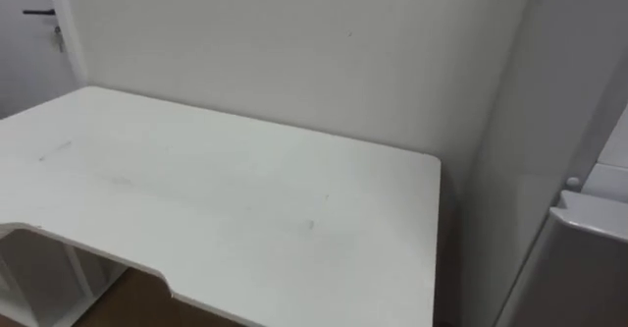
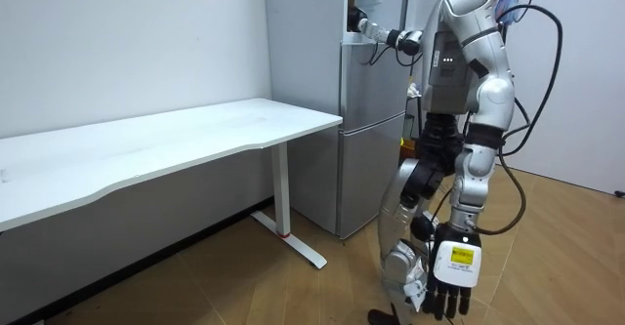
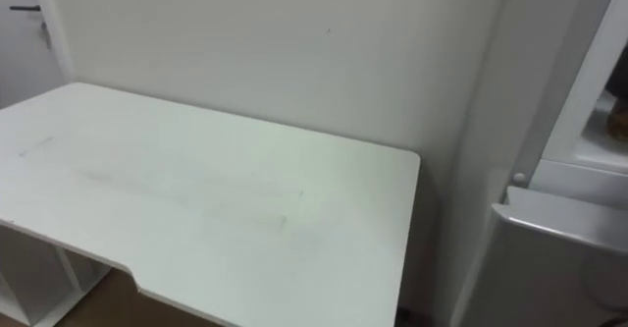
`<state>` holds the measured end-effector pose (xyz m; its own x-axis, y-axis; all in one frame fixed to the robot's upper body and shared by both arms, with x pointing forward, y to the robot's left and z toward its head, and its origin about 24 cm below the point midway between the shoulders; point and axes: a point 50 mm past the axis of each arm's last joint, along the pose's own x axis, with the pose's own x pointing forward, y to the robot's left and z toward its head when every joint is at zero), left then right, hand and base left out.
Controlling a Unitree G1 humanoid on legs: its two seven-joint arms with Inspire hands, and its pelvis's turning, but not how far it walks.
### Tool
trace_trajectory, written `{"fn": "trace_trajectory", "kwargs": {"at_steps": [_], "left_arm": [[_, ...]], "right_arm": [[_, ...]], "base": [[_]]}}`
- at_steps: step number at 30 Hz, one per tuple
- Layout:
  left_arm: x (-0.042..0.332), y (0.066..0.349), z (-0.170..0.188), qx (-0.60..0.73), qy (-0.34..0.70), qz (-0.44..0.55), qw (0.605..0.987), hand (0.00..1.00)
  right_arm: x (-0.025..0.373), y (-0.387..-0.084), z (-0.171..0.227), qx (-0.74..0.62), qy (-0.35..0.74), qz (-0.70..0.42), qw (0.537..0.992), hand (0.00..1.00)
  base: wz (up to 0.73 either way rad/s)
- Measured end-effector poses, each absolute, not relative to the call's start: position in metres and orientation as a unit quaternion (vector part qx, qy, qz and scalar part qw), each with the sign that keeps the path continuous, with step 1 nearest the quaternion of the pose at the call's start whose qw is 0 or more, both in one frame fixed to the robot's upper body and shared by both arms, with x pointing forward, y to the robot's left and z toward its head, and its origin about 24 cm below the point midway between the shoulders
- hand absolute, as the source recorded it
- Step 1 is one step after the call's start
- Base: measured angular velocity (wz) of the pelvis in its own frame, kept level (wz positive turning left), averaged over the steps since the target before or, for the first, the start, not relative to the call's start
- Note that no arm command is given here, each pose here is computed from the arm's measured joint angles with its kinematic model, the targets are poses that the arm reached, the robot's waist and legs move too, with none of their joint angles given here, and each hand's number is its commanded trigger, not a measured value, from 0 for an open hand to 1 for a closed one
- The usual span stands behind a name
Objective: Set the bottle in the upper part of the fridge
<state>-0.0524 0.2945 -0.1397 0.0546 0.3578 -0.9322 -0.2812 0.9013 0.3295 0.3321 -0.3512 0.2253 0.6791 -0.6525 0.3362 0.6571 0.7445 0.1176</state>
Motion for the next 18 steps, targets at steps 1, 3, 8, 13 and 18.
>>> {"fn": "trace_trajectory", "kwargs": {"at_steps": [1, 3, 8, 13, 18], "left_arm": [[-0.052, 0.295, -0.139, 0.028, 0.648, 0.222, 0.728, 0.00], [-0.051, 0.297, -0.139, 0.020, 0.644, 0.230, 0.729, 0.00], [-0.049, 0.302, -0.137, 0.021, 0.639, 0.240, 0.730, 0.00], [-0.035, 0.305, -0.135, 0.042, 0.626, 0.228, 0.744, 0.00], [-0.027, 0.303, -0.137, 0.049, 0.626, 0.209, 0.749, 0.00]], "right_arm": [[0.333, -0.353, 0.225, -0.003, -0.180, -0.360, 0.915, 0.00], [0.334, -0.354, 0.224, 0.000, -0.176, -0.363, 0.915, 0.00], [0.335, -0.354, 0.224, -0.011, -0.176, -0.363, 0.915, 0.00], [0.335, -0.354, 0.228, -0.027, -0.183, -0.356, 0.916, 0.00], [0.337, -0.351, 0.227, -0.039, -0.182, -0.348, 0.919, 0.00]], "base": [[0.00], [0.00], [-0.02], [-0.06], [-0.04]]}}
